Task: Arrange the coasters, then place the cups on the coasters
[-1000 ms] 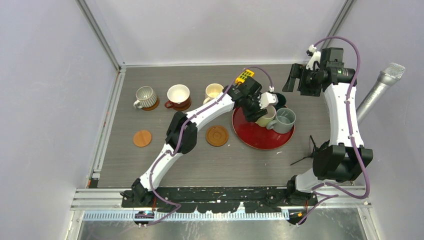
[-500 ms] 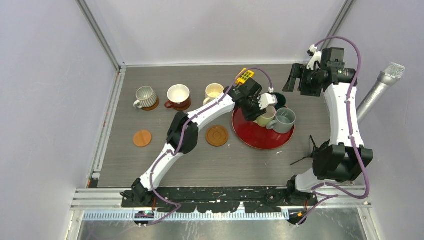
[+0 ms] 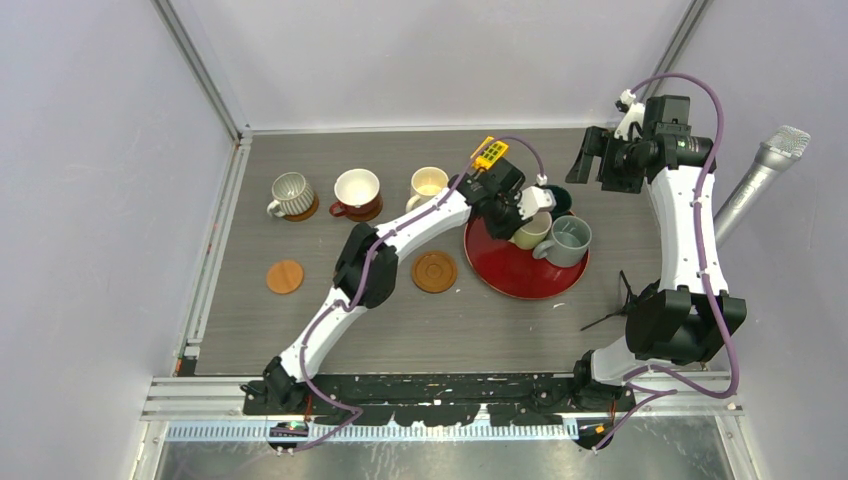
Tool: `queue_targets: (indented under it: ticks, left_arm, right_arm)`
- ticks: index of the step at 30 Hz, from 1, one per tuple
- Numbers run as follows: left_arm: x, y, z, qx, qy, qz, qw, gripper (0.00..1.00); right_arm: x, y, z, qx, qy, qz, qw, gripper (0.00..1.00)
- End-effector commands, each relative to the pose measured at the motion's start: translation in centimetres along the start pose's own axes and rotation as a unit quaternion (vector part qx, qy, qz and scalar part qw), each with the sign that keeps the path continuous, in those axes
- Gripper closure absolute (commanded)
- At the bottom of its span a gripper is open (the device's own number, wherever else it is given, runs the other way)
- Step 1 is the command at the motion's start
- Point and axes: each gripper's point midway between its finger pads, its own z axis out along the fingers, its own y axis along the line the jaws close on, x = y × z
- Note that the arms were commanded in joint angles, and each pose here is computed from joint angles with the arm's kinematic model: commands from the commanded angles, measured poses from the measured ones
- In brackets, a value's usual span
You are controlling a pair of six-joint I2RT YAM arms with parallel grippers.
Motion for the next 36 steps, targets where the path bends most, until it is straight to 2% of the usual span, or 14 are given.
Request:
queue_targets:
  ticks: [1, 5, 15, 21, 26, 32, 36]
  left_arm:
    - [-1.6, 0.8, -2.9, -0.037, -0.02, 0.0, 0.999, 1.0]
    - [-1.9, 0.7, -4.2, -0.05, -0.046, -0.002, 0.998, 1.0]
    - [-5.6, 0.9, -8.0, -0.06, -0.152, -0.014, 0.987, 1.0]
    - [-7.3, 1.0, -12.5, -0.06, -0.194, -0.027, 0.979, 1.0]
    - [-6.1, 1.9, -17.6, -0.049, -0.215, -0.043, 0.974, 1.0]
    - [-2.8, 4.6, -24.3, -0.061, -0.22, -0.076, 0.971, 1.0]
    - [0.2, 7.0, -27.8, -0.1, -0.212, -0.106, 0.966, 1.0]
  right_arm:
    - [-1.7, 0.7, -0.8, -0.015, -0.031, -0.003, 0.999, 0.14]
    - [-1.6, 1.0, -0.8, -0.021, -0.029, -0.001, 0.999, 0.14]
    - [-1.4, 1.3, -0.8, -0.028, -0.026, 0.0, 0.999, 0.14]
    - [-1.4, 1.5, -1.0, -0.035, -0.027, -0.005, 0.999, 0.14]
    - [-1.0, 1.9, -0.9, -0.051, -0.021, -0.008, 0.998, 0.14]
    - [-0.6, 2.7, -0.2, -0.079, -0.011, -0.005, 0.997, 0.14]
    - [-0.7, 3.3, 0.3, -0.092, -0.008, -0.004, 0.996, 0.14]
